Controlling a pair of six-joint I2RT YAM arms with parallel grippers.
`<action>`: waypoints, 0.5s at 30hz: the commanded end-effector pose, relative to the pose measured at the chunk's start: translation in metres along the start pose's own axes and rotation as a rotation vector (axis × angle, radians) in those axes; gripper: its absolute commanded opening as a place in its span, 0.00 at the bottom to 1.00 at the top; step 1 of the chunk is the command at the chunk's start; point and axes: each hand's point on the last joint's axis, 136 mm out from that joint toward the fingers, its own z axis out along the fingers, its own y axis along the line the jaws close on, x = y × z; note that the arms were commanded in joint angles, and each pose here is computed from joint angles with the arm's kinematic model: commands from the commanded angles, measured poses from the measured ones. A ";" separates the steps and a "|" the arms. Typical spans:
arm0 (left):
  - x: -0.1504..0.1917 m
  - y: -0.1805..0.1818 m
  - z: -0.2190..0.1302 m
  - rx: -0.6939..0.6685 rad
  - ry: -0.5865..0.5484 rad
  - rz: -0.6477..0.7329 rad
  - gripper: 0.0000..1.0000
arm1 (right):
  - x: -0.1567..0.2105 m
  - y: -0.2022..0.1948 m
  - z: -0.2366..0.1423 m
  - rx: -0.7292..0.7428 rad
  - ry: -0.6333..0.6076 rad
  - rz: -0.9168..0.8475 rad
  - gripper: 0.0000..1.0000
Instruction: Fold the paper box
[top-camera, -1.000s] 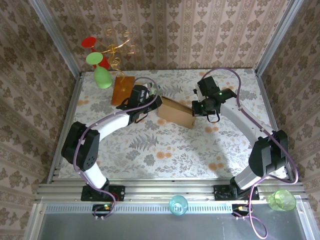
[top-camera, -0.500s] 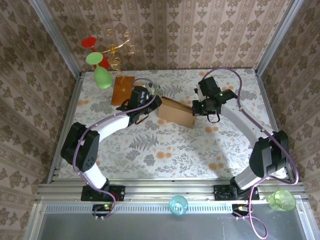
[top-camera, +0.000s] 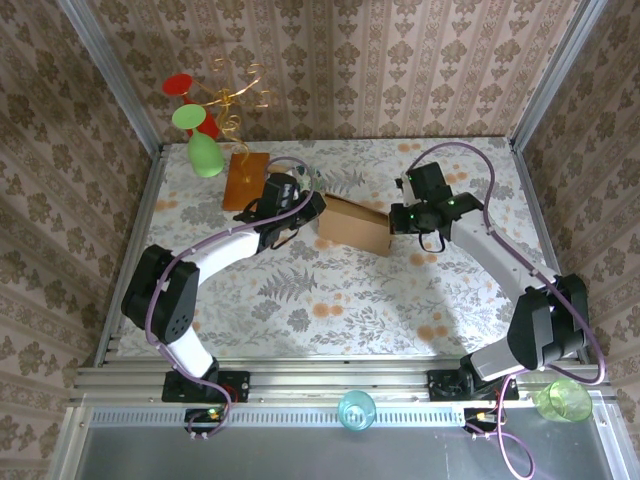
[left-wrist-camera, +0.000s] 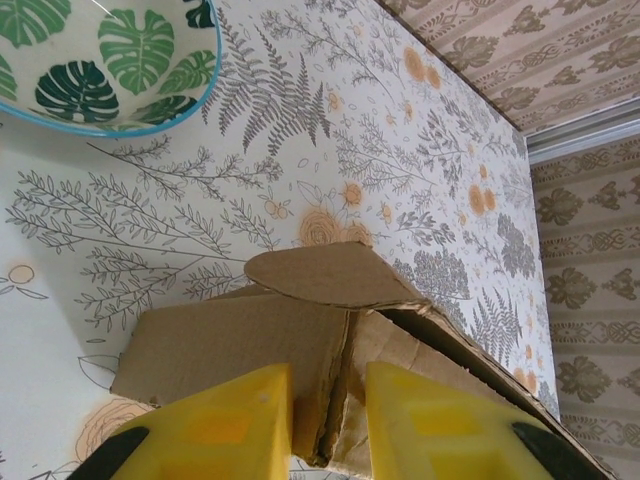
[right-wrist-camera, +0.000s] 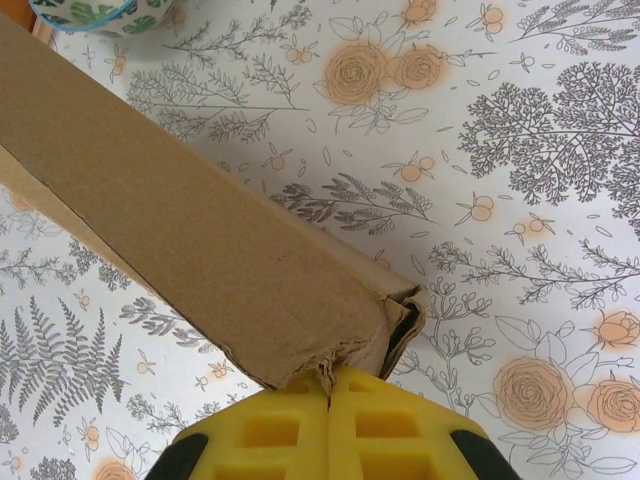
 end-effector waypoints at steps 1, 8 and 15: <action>0.040 -0.017 -0.005 0.049 0.145 0.012 0.25 | 0.017 0.003 0.009 -0.054 0.051 -0.012 0.00; 0.039 -0.017 -0.004 0.043 0.150 0.019 0.25 | 0.019 -0.002 0.006 -0.054 0.057 -0.035 0.00; 0.036 -0.024 -0.009 0.055 0.148 0.035 0.27 | 0.023 -0.008 0.005 -0.060 0.062 -0.053 0.00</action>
